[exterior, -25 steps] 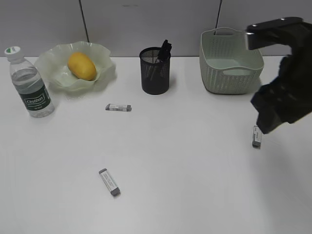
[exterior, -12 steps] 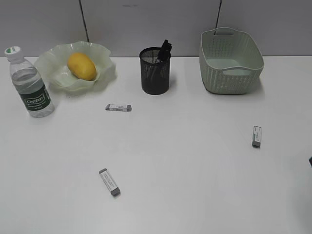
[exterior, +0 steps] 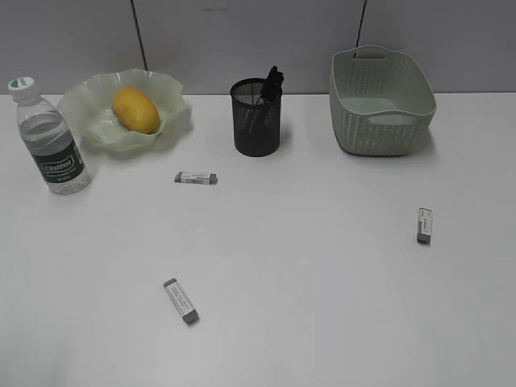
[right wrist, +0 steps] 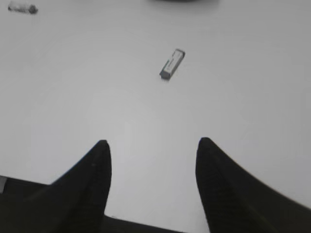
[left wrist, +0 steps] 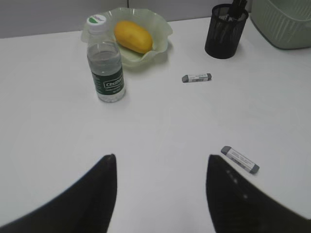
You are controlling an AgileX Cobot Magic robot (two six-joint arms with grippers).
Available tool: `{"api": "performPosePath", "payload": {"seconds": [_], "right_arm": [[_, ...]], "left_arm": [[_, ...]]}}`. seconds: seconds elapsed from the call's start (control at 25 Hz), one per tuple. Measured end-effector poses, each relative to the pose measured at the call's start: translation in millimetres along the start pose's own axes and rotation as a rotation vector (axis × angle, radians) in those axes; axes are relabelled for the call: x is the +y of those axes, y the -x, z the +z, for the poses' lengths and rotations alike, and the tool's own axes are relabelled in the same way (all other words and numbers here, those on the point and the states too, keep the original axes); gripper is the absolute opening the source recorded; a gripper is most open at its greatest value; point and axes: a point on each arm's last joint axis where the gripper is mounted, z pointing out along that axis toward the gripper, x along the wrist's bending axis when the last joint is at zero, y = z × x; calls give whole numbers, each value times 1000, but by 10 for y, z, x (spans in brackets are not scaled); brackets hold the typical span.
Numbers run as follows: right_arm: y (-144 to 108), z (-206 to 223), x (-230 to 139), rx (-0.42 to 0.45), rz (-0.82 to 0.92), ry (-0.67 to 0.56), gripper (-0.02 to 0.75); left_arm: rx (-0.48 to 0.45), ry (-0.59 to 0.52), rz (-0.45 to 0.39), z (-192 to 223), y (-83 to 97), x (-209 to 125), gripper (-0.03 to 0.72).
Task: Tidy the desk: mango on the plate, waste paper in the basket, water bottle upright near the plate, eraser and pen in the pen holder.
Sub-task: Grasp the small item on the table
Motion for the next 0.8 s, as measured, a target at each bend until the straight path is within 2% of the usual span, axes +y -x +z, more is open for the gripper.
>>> {"api": "performPosePath", "payload": {"seconds": [0.08, 0.2, 0.32, 0.48, 0.68, 0.8], "right_arm": [[16, -127, -44, 7, 1, 76, 447], [33, -226, -88, 9, 0, 139, 447], [37, -233, -103, 9, 0, 146, 447], [38, -225, -109, 8, -1, 144, 447], [39, -225, -108, 6, -2, 145, 447], [40, -225, -108, 6, -2, 145, 447]], "left_arm": [[-16, -64, -4, 159, -5, 176, 445], [-70, -116, 73, 393, 10, 502, 445], [-123, -146, 108, 674, 19, 834, 445], [-186, -240, 165, 1181, 57, 1158, 445], [-303, -341, 240, 1701, 347, 1355, 445], [-349, -485, 154, 1954, 575, 1261, 445]]}}
